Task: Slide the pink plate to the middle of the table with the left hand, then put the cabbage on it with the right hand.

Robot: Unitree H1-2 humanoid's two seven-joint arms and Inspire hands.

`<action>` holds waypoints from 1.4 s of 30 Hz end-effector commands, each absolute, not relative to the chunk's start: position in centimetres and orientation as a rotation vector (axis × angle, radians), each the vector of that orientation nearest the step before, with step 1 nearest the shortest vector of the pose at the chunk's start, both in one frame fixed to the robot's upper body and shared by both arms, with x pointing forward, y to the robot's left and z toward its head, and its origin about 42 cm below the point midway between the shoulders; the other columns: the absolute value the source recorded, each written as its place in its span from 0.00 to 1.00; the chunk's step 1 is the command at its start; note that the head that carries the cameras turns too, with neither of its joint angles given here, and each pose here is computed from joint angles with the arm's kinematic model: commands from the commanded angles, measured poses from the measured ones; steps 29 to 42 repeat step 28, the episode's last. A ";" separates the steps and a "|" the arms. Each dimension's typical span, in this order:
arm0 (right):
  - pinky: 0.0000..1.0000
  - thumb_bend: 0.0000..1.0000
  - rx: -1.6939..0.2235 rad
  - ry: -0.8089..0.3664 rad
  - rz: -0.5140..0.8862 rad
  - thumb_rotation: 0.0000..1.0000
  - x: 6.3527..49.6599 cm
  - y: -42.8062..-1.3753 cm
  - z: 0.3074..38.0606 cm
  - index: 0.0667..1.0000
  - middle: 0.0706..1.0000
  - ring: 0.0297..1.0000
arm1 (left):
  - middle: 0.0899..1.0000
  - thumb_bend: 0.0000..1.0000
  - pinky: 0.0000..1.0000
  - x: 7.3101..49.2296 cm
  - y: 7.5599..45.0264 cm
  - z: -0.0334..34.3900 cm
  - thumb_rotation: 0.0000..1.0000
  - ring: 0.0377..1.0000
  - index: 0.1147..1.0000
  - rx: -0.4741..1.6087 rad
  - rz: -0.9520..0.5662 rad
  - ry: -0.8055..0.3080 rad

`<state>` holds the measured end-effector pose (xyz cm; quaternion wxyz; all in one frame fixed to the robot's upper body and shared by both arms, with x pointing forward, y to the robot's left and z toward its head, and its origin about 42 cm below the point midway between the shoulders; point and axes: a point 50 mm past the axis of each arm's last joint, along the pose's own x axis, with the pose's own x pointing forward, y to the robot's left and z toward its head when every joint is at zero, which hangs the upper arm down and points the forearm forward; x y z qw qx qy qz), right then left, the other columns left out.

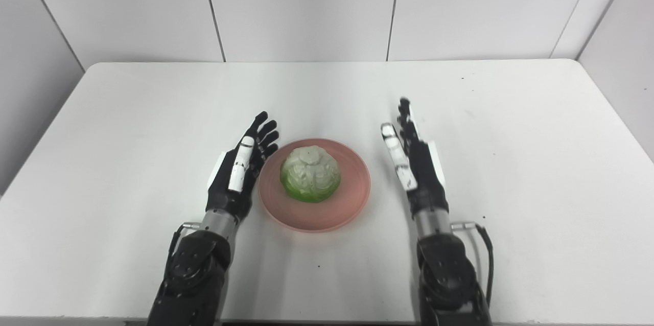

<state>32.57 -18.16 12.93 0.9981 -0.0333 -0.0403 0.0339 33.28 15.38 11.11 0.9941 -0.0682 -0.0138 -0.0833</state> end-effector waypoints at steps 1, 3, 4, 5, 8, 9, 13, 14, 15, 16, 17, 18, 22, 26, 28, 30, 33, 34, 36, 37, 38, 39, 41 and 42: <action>1.00 0.38 -0.030 -0.157 0.095 1.00 33.4 -17.4 14.5 1.00 1.00 1.00 | 0.95 0.42 0.94 31.9 16.2 9.4 1.00 0.94 0.94 -0.120 -0.145 0.036; 1.00 0.36 -0.018 -0.148 0.103 1.00 33.3 -17.4 14.1 1.00 1.00 0.99 | 0.95 0.42 0.95 31.7 16.3 9.3 1.00 0.94 0.94 -0.119 -0.145 0.035; 1.00 0.33 -0.011 -0.143 0.106 1.00 33.3 -17.4 14.0 1.00 1.00 0.99 | 0.95 0.42 0.94 31.7 16.3 9.3 1.00 0.94 0.94 -0.118 -0.145 0.035; 1.00 0.32 -0.007 -0.137 0.111 1.00 33.3 -17.4 13.9 1.00 1.00 0.99 | 0.94 0.42 0.94 31.8 16.3 9.2 1.00 0.94 0.94 -0.117 -0.145 0.035; 1.00 0.31 -0.007 -0.127 0.120 1.00 33.3 -17.4 13.7 1.00 1.00 0.98 | 0.94 0.42 0.94 31.9 16.4 9.1 1.00 0.93 0.94 -0.113 -0.146 0.037; 1.00 0.31 -0.007 -0.126 0.121 1.00 33.3 -17.4 13.6 1.00 1.00 0.98 | 0.94 0.42 0.93 32.0 16.4 9.1 1.00 0.93 0.93 -0.113 -0.146 0.038; 0.99 0.31 -0.009 -0.115 0.122 1.00 33.4 -17.5 13.3 0.99 0.99 0.98 | 0.93 0.42 0.92 32.4 16.4 9.0 1.00 0.93 0.92 -0.102 -0.147 0.040; 0.99 0.31 -0.009 -0.114 0.123 1.00 33.4 -17.5 13.2 0.99 0.99 0.97 | 0.93 0.42 0.92 32.4 16.4 9.0 1.00 0.93 0.92 -0.100 -0.147 0.040; 0.99 0.31 -0.009 -0.113 0.124 1.00 33.4 -17.6 13.2 0.99 0.99 0.97 | 0.93 0.42 0.92 32.5 16.4 9.0 1.00 0.92 0.92 -0.099 -0.147 0.040; 0.99 0.31 -0.008 -0.111 0.123 1.00 33.4 -17.6 13.2 0.99 0.99 0.97 | 0.93 0.42 0.92 32.6 16.4 9.0 1.00 0.92 0.92 -0.099 -0.148 0.040; 0.99 0.31 -0.008 -0.109 0.123 1.00 33.3 -17.6 13.2 0.99 0.99 0.97 | 0.93 0.43 0.92 32.7 16.4 9.0 1.00 0.92 0.92 -0.100 -0.149 0.041; 0.98 0.30 -0.011 -0.107 0.122 1.00 33.3 -17.6 13.2 0.98 0.98 0.97 | 0.93 0.43 0.92 32.8 16.3 9.0 1.00 0.92 0.92 -0.100 -0.150 0.042; 0.99 0.30 -0.007 -0.098 0.127 1.00 33.2 -17.6 13.2 0.99 0.99 0.97 | 0.93 0.42 0.92 33.0 16.3 9.0 1.00 0.92 0.92 -0.101 -0.156 0.043; 1.00 0.29 0.005 -0.097 0.128 1.00 33.2 -17.7 13.1 0.99 0.99 0.98 | 0.92 0.41 0.92 33.1 16.2 9.0 1.00 0.92 0.92 -0.103 -0.157 0.041; 0.99 0.29 0.005 -0.094 0.127 1.00 33.1 -17.8 13.1 0.99 0.99 0.98 | 0.92 0.41 0.92 33.1 16.2 9.0 1.00 0.92 0.91 -0.102 -0.156 0.043; 0.99 0.29 0.005 -0.094 0.127 1.00 33.1 -17.8 13.1 0.99 0.99 0.98 | 0.92 0.41 0.92 33.1 16.2 9.0 1.00 0.92 0.91 -0.102 -0.156 0.043; 0.99 0.29 0.005 -0.094 0.127 1.00 33.1 -17.8 13.1 0.99 0.99 0.98 | 0.92 0.41 0.92 33.1 16.2 9.0 1.00 0.92 0.91 -0.102 -0.156 0.043; 0.99 0.29 0.005 -0.094 0.127 1.00 33.1 -17.8 13.1 0.99 0.99 0.98 | 0.92 0.41 0.92 33.1 16.2 9.0 1.00 0.92 0.91 -0.102 -0.156 0.043; 0.99 0.29 0.005 -0.094 0.127 1.00 33.1 -17.8 13.1 0.99 0.99 0.98 | 0.92 0.41 0.92 33.1 16.2 9.0 1.00 0.92 0.91 -0.102 -0.156 0.043; 0.99 0.29 0.005 -0.094 0.127 1.00 33.1 -17.8 13.1 0.99 0.99 0.98 | 0.92 0.41 0.92 33.1 16.2 9.0 1.00 0.92 0.91 -0.102 -0.156 0.043; 0.99 0.29 0.005 -0.094 0.127 1.00 33.1 -17.8 13.1 0.99 0.99 0.98 | 0.92 0.41 0.92 33.1 16.2 9.0 1.00 0.92 0.91 -0.102 -0.156 0.043; 0.99 0.29 0.005 -0.094 0.127 1.00 33.1 -17.8 13.1 0.99 0.99 0.98 | 0.92 0.41 0.92 33.1 16.2 9.0 1.00 0.92 0.91 -0.102 -0.156 0.043; 0.99 0.29 0.005 -0.094 0.127 1.00 33.1 -17.8 13.1 0.99 0.99 0.98 | 0.92 0.41 0.92 33.1 16.2 9.0 1.00 0.92 0.91 -0.102 -0.156 0.043; 0.99 0.29 0.005 -0.094 0.127 1.00 33.1 -17.8 13.1 0.99 0.99 0.98 | 0.92 0.41 0.92 33.1 16.2 9.0 1.00 0.92 0.91 -0.102 -0.156 0.043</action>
